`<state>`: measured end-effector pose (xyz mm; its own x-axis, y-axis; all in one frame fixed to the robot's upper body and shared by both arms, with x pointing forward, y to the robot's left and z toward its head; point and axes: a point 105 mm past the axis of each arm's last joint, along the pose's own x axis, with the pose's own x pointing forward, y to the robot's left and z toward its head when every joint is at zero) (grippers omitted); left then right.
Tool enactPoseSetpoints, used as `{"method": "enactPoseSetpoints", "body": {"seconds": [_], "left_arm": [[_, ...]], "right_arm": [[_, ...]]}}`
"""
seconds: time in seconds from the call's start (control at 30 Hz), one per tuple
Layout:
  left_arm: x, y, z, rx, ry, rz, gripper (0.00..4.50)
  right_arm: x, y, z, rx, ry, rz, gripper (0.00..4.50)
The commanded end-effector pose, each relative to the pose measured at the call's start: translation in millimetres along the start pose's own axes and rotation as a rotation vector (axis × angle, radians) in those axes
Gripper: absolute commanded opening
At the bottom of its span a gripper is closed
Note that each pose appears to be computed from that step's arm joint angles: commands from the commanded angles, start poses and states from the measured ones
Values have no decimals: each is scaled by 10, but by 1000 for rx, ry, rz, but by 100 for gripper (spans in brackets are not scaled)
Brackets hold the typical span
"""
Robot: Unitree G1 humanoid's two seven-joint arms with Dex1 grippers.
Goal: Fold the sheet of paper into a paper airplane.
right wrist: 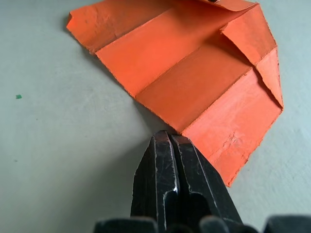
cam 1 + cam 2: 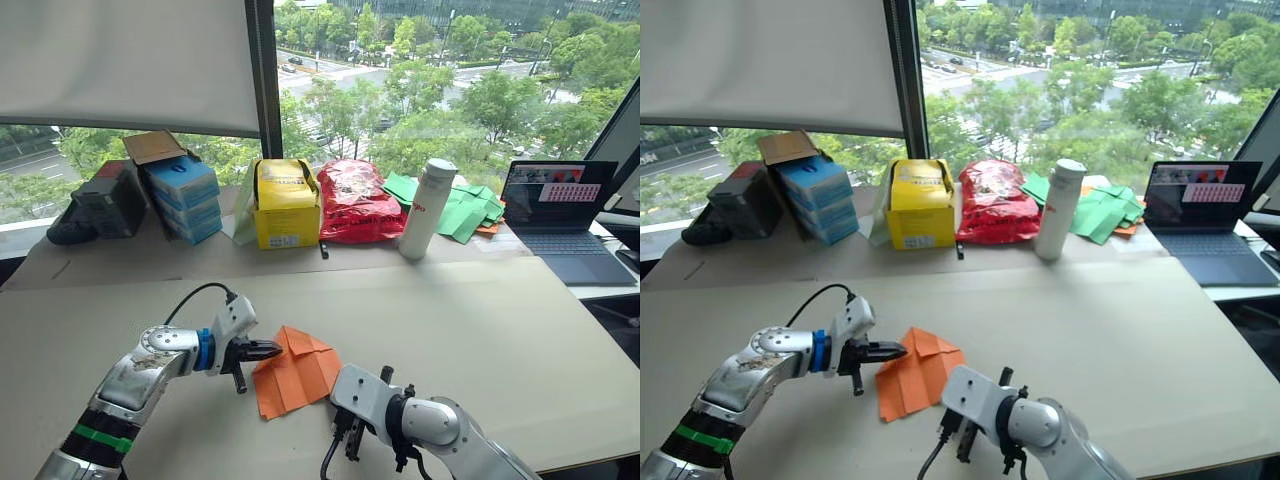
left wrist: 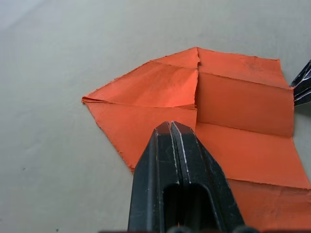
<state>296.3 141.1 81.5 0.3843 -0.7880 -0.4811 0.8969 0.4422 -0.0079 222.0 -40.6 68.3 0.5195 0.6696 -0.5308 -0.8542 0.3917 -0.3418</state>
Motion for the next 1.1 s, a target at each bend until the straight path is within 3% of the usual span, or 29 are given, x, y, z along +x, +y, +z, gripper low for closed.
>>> {"method": "enactPoseSetpoints", "body": {"seconds": [0.03, 0.27, 0.77, 1.1], "left_arm": [[23, 17, -8, 64, 22, -3, 4], [6, 112, -200, 90, 98, 12, 4], [-2, 166, -245, 110, 121, 26, 4], [-26, 170, -197, 113, 108, 32, 4]], "right_arm": [[-12, -112, -68, 17, 36, -68, 0], [-36, -209, 27, 90, -28, -158, 0], [-8, -458, 239, 358, -290, -280, 0], [103, -447, -152, 265, -92, -216, 0]]}}
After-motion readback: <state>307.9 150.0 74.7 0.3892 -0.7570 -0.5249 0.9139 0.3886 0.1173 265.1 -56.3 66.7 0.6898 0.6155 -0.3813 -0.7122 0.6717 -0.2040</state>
